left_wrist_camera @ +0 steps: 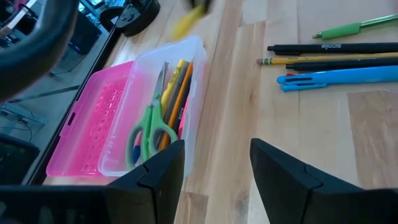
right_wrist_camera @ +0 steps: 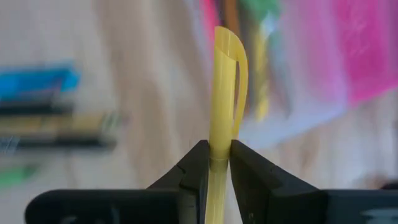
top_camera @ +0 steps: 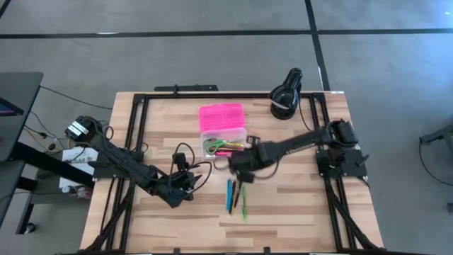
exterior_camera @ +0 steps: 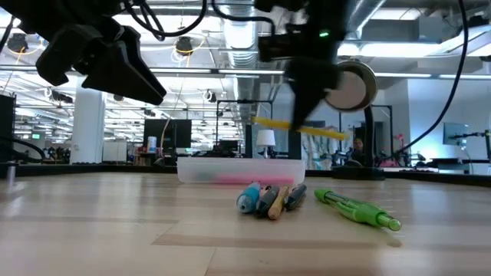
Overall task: Pick & place school supplies into a supply box
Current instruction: Put the yellow pen into the supply box
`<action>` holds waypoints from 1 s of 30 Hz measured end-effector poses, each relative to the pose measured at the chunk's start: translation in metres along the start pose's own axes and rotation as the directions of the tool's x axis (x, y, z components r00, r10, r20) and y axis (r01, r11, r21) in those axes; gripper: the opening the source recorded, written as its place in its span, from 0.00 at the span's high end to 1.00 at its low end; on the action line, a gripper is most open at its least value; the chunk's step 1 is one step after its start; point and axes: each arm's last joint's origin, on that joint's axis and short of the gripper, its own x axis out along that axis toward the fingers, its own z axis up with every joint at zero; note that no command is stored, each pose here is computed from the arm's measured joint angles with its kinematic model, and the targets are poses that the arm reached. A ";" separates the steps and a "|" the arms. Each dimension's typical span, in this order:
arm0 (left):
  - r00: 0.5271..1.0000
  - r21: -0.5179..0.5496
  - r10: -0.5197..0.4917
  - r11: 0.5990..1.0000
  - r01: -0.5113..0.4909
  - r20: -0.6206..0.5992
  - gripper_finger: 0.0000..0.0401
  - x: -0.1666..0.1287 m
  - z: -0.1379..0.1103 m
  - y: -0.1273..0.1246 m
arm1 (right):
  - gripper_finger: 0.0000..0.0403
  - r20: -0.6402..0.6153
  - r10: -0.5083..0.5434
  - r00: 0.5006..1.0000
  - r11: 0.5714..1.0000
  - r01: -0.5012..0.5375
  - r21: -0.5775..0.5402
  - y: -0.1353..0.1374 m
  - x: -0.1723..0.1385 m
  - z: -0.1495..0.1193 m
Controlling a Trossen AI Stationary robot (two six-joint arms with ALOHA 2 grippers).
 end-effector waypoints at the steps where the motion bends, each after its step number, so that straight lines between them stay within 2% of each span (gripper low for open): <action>1: 1.000 0.002 -0.003 1.000 0.003 0.002 0.55 -0.001 0.000 -0.001 | 0.86 0.033 0.002 0.999 1.000 -0.002 0.004 -0.007 0.002 0.006; 7: 1.000 0.017 -0.024 1.000 0.024 0.014 0.55 -0.006 -0.001 -0.006 | 0.86 0.175 0.028 0.984 0.999 -0.032 0.018 -0.049 0.017 0.030; 15: 0.999 0.024 -0.035 0.999 0.034 0.019 0.55 -0.009 -0.002 -0.008 | 0.86 0.249 0.075 0.966 0.993 -0.094 0.067 -0.090 0.030 0.040; 22: 0.999 0.021 -0.034 0.999 0.033 0.009 0.55 -0.009 -0.003 -0.008 | 0.86 0.251 0.077 0.965 0.994 -0.095 0.058 -0.100 0.033 0.039; 30: 0.999 0.017 -0.034 0.999 0.034 0.009 0.55 -0.009 -0.003 -0.008 | 0.86 0.252 0.144 0.957 0.987 -0.156 0.026 -0.106 0.036 0.038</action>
